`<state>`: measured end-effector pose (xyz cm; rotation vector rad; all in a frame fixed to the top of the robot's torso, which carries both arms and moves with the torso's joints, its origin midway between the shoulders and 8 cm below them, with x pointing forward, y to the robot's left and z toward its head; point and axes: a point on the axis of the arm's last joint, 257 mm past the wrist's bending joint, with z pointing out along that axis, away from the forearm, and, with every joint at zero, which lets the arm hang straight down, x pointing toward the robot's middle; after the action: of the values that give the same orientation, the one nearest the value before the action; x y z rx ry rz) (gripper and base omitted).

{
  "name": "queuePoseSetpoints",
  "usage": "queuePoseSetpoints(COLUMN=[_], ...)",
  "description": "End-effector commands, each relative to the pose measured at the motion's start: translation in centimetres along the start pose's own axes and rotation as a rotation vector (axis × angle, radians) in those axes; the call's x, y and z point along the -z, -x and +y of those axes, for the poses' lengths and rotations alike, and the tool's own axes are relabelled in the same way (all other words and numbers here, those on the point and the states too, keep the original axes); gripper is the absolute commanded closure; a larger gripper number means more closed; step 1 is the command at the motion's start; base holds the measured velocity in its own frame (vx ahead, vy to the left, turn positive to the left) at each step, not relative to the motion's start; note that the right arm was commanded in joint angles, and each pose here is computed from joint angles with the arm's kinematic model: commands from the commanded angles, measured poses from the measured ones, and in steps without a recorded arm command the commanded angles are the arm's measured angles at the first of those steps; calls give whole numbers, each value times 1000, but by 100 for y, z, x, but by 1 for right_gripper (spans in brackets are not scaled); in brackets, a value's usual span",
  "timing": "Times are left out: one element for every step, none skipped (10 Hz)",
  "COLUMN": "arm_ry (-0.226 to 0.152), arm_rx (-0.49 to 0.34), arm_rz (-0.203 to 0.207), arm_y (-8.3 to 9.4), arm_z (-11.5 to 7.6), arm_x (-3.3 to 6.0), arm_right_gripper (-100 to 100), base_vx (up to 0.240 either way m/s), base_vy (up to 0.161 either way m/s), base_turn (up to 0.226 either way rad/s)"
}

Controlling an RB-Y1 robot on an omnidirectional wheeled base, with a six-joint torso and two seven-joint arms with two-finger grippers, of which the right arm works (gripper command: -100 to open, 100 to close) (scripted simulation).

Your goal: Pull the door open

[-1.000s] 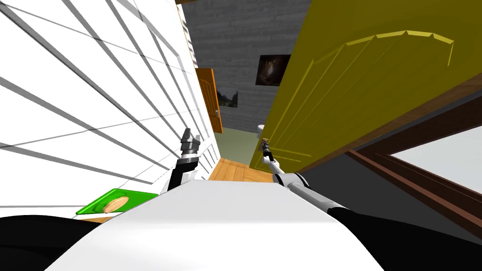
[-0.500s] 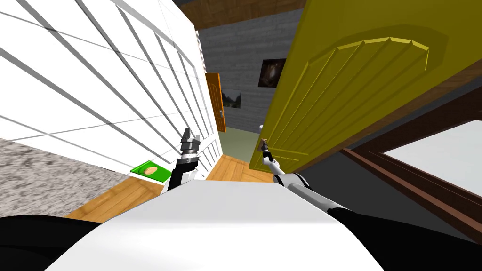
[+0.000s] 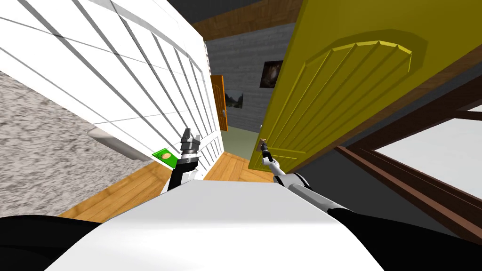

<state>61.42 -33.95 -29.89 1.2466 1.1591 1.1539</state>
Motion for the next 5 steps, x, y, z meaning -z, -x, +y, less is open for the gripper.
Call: queuePoseSetpoints(arm_ry=[1,2,3,4,4], arm_rx=[0,0,0,0,0], arm_rz=[12,23,34,46,59], arm_y=[-40,-71,-105,-141,-177], arm_z=[5,9,13,17,21], arm_x=[-4,-4,-4,-4,-3], arm_right_gripper=[100,100,100,100,100], base_vx=[-196,-182,-203,-214,-221], base_vy=[-80,-82,-97,-99,-95], base_turn=[99,94,103,117,114])
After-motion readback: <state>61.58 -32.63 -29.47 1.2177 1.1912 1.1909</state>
